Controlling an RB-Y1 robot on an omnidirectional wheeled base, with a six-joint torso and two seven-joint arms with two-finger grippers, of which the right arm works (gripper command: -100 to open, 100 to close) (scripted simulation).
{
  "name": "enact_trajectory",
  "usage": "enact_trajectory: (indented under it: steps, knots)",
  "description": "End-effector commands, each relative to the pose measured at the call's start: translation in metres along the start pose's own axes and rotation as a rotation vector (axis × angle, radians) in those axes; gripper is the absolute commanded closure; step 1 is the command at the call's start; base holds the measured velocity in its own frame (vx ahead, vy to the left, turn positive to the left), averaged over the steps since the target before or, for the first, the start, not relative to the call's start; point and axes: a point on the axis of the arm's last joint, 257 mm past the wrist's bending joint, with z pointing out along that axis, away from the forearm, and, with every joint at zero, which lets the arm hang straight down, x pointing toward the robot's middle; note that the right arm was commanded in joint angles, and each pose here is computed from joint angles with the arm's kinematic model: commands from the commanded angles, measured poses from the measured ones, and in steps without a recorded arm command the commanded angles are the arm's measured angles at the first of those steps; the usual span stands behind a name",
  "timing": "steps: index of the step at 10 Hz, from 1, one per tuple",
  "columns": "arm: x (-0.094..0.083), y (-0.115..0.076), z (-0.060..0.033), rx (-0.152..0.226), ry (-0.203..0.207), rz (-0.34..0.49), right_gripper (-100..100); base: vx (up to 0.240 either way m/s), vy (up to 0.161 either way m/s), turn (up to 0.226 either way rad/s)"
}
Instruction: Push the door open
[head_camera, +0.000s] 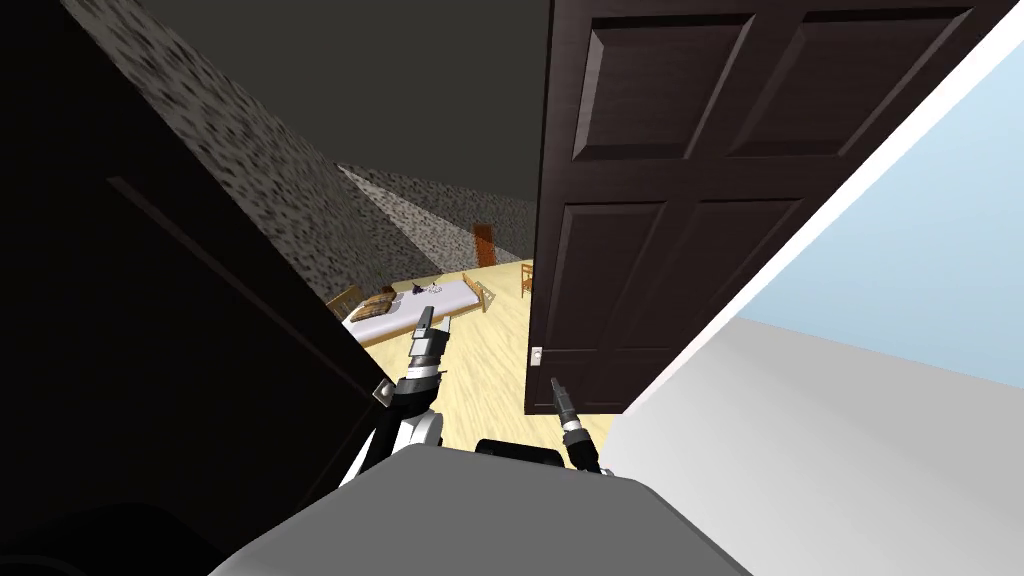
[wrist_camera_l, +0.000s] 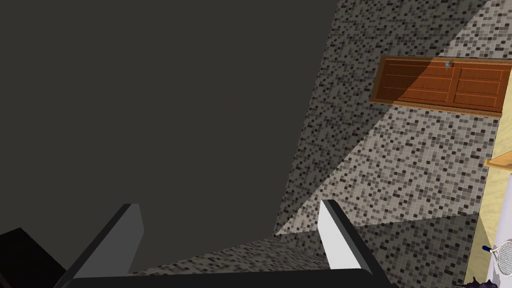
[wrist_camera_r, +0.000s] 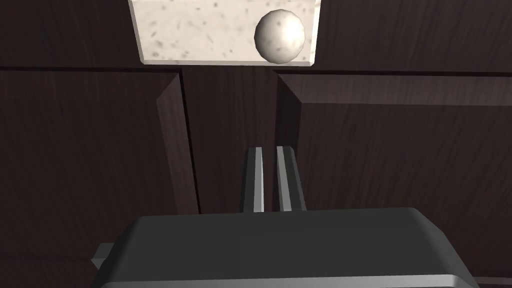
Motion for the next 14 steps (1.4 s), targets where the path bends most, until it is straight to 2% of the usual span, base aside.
enact_trajectory:
  steps: [1,4,5,6,11,14]
  knots:
    - [0.012,0.001,-0.0007,-0.001,-0.005,0.016,-100,-0.245,-0.018,-0.106]
    - [0.035,0.008,0.0031,-0.011,-0.017,0.061,-100,-0.175,-0.001,-0.063]
    - [0.033,0.006,0.0014,-0.008,-0.014,0.052,-100,-0.05,0.014,-0.006]
    - [0.022,0.002,-0.001,-0.003,-0.012,0.025,-100,0.091,0.02,0.019]
    - [0.006,0.0,-0.0005,-0.003,-0.016,-0.003,-100,0.208,0.038,0.018]
    - [0.012,0.004,0.0059,-0.015,-0.028,0.023,-100,0.225,0.063,0.022]
